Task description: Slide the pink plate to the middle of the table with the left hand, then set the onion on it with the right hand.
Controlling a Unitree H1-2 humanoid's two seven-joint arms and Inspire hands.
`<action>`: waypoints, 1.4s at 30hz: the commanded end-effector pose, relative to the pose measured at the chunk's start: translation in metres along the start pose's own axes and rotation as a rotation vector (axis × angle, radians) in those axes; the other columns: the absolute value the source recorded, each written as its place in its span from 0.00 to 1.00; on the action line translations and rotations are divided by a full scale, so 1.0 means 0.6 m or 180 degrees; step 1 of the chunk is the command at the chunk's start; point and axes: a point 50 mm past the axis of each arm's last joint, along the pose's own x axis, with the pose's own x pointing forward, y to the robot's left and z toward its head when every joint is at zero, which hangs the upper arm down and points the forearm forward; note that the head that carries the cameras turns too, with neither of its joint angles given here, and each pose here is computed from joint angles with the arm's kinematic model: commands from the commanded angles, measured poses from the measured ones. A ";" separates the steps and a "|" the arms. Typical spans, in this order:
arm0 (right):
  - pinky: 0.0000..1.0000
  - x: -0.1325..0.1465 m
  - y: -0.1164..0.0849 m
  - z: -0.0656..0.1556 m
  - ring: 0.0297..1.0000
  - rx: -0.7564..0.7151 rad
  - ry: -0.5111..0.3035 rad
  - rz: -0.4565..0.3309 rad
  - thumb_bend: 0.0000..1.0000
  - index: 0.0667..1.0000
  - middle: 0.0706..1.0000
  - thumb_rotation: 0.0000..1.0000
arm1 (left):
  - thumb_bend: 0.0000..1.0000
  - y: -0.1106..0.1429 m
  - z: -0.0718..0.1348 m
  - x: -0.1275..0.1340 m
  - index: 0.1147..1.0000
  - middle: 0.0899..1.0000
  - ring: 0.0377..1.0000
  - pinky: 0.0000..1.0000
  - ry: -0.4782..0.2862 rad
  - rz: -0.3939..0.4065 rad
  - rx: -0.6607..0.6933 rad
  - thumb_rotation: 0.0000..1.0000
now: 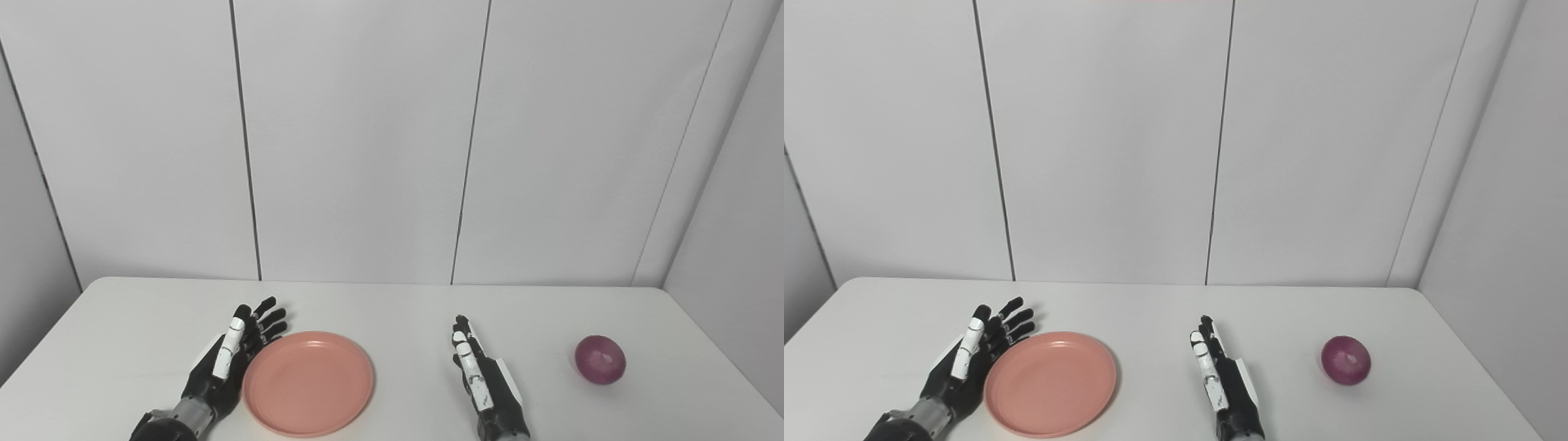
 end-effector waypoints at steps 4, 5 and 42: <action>1.00 0.026 0.007 0.047 1.00 0.0023 -0.0386 0.0079 0.66 1.00 1.00 0.99 | 0.76 -0.032 -0.008 0.008 0.97 0.97 0.97 0.97 0.0020 0.0034 -0.0045 1.00; 1.00 0.026 0.008 0.048 1.00 0.0029 -0.0388 0.0084 0.66 1.00 1.00 0.99 | 0.76 -0.039 -0.007 0.010 0.98 0.97 0.97 0.98 0.0014 0.0042 -0.0043 1.00; 1.00 0.029 0.003 0.068 1.00 -0.0062 -0.0426 0.0090 0.68 1.00 1.00 1.00 | 0.72 -0.173 0.013 -0.009 0.99 0.98 0.98 0.96 -0.0054 0.0142 -0.0205 1.00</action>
